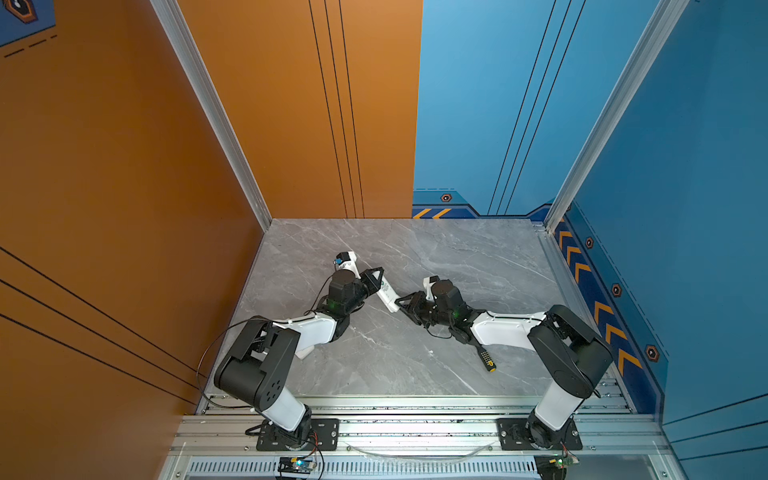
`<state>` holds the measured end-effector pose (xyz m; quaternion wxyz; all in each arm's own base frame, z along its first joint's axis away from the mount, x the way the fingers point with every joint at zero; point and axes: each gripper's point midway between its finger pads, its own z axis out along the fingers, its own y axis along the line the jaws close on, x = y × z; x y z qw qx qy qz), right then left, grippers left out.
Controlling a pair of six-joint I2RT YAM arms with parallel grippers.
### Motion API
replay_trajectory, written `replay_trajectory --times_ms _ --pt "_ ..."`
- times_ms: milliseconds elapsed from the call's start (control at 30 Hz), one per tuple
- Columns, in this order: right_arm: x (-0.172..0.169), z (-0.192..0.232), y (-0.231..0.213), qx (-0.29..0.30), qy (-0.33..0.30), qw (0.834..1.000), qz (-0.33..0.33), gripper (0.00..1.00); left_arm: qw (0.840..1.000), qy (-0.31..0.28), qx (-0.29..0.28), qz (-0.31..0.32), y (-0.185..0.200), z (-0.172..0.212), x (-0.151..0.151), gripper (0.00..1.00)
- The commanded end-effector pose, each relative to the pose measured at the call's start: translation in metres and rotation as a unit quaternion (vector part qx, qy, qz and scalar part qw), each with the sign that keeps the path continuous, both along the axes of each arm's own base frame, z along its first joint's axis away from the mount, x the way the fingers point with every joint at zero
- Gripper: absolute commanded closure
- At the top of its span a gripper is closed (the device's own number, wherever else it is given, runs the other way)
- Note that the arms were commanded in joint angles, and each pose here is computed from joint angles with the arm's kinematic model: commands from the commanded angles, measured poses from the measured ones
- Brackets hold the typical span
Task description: Unload the batteries from the remote control
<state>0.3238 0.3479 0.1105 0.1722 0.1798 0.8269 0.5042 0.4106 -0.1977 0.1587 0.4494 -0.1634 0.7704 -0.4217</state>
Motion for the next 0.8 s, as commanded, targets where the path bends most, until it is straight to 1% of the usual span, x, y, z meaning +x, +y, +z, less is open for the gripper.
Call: replay_trajectory --times_ms 0,167,767 --pt "0.007 0.037 -0.002 0.029 -0.041 0.999 -0.008 0.66 1.000 0.006 0.025 -0.015 -0.006 -0.004 -0.006 1.00" --pt "0.006 0.043 0.001 0.042 -0.043 0.998 -0.001 0.66 0.999 0.008 0.029 -0.014 -0.008 -0.006 -0.005 1.00" --pt "-0.004 0.049 -0.007 0.035 -0.041 0.999 0.008 0.62 0.999 0.024 0.048 -0.008 -0.006 -0.022 -0.005 1.00"
